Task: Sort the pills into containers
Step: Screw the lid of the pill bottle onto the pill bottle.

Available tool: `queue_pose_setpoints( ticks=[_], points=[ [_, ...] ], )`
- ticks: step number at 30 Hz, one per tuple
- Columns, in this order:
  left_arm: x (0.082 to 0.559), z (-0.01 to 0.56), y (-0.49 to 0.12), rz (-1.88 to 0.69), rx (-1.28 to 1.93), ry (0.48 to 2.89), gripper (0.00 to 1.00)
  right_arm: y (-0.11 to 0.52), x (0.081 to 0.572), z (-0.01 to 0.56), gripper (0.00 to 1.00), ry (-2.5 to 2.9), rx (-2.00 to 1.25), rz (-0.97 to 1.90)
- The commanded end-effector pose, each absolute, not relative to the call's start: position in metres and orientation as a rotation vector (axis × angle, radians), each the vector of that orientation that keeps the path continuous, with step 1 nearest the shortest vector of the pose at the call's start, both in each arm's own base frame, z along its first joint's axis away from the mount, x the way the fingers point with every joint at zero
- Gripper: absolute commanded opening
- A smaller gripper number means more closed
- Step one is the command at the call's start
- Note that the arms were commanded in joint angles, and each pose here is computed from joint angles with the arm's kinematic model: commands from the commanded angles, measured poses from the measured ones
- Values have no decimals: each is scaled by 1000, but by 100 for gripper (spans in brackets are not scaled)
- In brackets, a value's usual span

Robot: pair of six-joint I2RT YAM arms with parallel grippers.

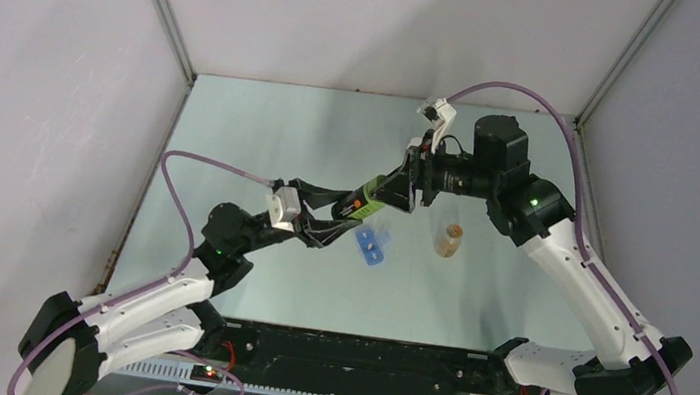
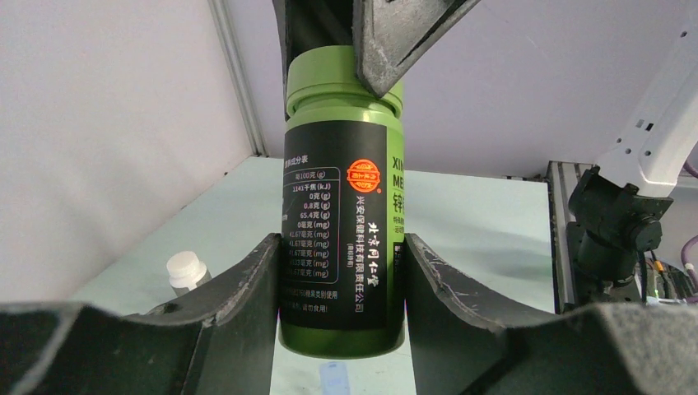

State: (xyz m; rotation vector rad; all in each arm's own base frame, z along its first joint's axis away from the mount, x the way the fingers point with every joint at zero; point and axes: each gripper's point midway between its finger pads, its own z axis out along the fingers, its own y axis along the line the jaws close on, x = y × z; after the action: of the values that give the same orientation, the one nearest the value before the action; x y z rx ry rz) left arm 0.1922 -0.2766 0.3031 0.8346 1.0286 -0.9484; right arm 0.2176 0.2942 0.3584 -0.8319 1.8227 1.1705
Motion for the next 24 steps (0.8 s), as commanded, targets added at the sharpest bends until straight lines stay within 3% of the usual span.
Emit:
queue_pose_setpoints(
  ticks=[1, 6, 10, 15, 17, 18, 19, 21, 24],
  points=[
    [183, 352, -273, -958, 801, 870, 0, 299, 213, 375, 61, 1824, -799, 1242],
    [184, 352, -273, -957, 795, 869, 0, 303, 217, 372, 40, 1915, -662, 1299],
    [185, 351, -274, -955, 789, 873, 0, 307, 227, 365, 35, 2033, -390, 1332],
    [189, 346, -273, -941, 785, 891, 0, 312, 231, 361, 35, 2079, -201, 1285],
    [190, 344, -274, -941, 787, 897, 0, 313, 231, 359, 50, 2089, -177, 1278],
    [190, 344, -274, -941, 787, 899, 0, 312, 230, 359, 71, 2087, -180, 1270],
    [191, 343, -274, -938, 786, 902, 0, 311, 229, 362, 84, 2066, -207, 1255],
    [192, 341, -274, -937, 784, 909, 0, 306, 227, 369, 94, 2016, -257, 1233],
    [191, 340, -274, -942, 785, 912, 0, 300, 224, 381, 98, 1943, -333, 1213]
  ],
)
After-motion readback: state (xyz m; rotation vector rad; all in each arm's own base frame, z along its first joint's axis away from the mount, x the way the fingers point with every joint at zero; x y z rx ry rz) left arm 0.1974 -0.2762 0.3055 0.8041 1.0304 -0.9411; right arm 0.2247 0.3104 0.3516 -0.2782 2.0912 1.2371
